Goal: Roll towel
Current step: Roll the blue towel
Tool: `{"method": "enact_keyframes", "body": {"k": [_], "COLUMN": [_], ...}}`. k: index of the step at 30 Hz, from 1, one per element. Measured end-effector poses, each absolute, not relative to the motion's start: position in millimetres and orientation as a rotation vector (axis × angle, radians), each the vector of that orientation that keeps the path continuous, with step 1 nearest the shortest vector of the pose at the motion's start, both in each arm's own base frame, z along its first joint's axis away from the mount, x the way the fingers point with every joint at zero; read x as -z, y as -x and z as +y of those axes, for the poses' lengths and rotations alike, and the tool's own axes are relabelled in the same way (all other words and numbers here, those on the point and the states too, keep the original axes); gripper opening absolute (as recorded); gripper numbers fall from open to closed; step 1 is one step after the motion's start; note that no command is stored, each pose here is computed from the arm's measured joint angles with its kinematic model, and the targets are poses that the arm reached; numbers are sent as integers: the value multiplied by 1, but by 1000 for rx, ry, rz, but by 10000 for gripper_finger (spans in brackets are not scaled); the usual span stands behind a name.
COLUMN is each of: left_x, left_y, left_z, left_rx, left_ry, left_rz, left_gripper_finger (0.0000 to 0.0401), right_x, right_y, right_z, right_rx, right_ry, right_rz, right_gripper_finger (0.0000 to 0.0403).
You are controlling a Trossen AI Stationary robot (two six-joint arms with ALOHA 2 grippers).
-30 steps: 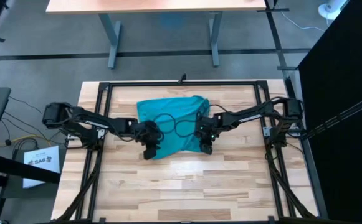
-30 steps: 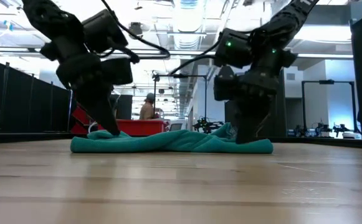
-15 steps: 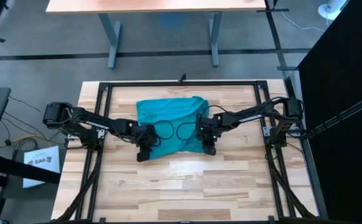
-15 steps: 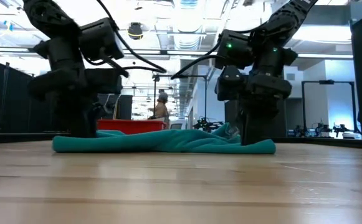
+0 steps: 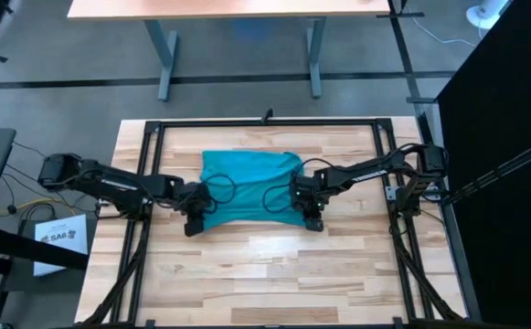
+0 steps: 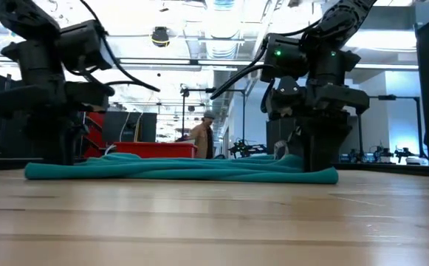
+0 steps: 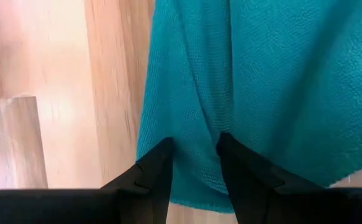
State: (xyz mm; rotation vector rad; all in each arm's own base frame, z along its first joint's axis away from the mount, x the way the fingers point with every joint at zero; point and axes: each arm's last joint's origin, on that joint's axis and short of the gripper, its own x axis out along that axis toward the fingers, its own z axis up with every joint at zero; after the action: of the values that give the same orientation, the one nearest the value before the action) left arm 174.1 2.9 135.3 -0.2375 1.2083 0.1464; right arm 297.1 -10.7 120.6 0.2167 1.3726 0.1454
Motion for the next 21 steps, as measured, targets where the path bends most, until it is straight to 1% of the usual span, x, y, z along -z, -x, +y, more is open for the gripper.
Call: {"method": "enact_keyframes", "body": {"k": [3,6,7,9,12,14,16,18,21], "left_x": [-149,-186,-197,-215,-236,-234,-231,-221,-202], "left_y": [-175,-187,-190,-191,-196,-198,-207,-213,-225], "left_z": [4,0,-2,-3,4,14,26,40,62], "left_rx": [-158,-119,-107,-104,-193,-259,-291,-331,-357], "left_ry": [245,259,257,225,140,66,22,-2,-32], "left_rz": [1159,1006,968,916,839,898,941,1023,1128], "left_gripper_finger": [116,116,116,116,116,116,116,116,116], "right_x": [-125,-143,-153,-182,-212,-221,-227,-225,-205], "right_y": [-297,-293,-293,-298,-297,-299,-298,-299,-297], "right_z": [-10,-10,-9,-8,-14,-26,-44,-65,-94], "right_rx": [-145,-123,-119,-127,-78,-28,25,72,121], "right_ry": [-217,-231,-233,-216,-182,-139,-116,-109,-116], "right_rz": [1362,1336,1298,1134,955,870,836,853,959], "right_gripper_finger": [121,121,122,122,122,122,122,122,122]}}
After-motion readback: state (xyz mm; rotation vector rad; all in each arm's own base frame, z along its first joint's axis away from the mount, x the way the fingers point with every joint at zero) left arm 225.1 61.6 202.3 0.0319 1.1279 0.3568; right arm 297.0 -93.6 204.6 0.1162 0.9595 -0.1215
